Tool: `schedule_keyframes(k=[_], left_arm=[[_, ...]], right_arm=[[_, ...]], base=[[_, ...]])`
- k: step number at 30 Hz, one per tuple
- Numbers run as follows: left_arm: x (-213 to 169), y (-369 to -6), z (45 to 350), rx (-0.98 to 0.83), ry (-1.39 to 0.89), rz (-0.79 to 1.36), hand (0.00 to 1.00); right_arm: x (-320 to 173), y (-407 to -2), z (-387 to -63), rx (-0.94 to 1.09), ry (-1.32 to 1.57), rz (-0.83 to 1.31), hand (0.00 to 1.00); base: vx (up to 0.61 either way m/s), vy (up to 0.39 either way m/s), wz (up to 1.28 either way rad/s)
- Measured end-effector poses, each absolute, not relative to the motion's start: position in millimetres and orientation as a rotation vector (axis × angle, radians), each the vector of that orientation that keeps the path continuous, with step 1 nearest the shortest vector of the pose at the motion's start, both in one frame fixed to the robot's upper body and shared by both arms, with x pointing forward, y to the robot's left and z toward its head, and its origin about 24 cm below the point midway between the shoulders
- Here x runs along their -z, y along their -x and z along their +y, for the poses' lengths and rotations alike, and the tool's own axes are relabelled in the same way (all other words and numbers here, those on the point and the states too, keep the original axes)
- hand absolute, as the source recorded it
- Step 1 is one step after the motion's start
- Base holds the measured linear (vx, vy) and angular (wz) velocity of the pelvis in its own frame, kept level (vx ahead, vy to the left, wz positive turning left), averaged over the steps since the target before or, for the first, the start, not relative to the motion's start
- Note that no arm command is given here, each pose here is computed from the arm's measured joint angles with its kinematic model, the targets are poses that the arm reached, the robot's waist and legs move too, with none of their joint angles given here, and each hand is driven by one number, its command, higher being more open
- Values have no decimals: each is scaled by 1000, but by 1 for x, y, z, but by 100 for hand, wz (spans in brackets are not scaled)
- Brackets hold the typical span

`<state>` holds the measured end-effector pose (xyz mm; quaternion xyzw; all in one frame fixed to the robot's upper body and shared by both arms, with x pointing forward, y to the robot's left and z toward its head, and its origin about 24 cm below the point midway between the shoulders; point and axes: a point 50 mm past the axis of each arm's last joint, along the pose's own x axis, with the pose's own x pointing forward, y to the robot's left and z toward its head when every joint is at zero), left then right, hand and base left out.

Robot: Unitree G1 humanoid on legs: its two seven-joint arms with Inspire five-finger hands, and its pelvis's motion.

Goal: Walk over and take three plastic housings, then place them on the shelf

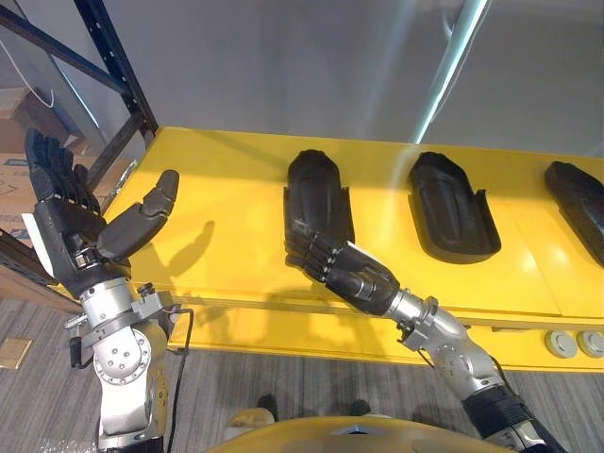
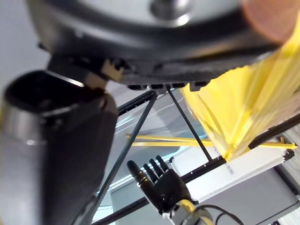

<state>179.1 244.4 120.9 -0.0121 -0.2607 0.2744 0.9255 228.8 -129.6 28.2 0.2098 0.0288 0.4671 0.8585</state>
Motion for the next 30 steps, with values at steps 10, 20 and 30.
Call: schedule_keyframes(k=[10,20,30], left_arm=[[-116,-179,243,-572,42,-515,100],[-116,-180,241,-533,35,-514,100],[-114,-183,234,-500,45,-495,100]], right_arm=[[-18,-236,-130,-912,-465,96,100],[-25,-242,-129,-916,-400,64,100],[-45,-256,-125,-856,-278,5,100]], base=[[-18,7,3],[0,0,0],[0,0,-1]])
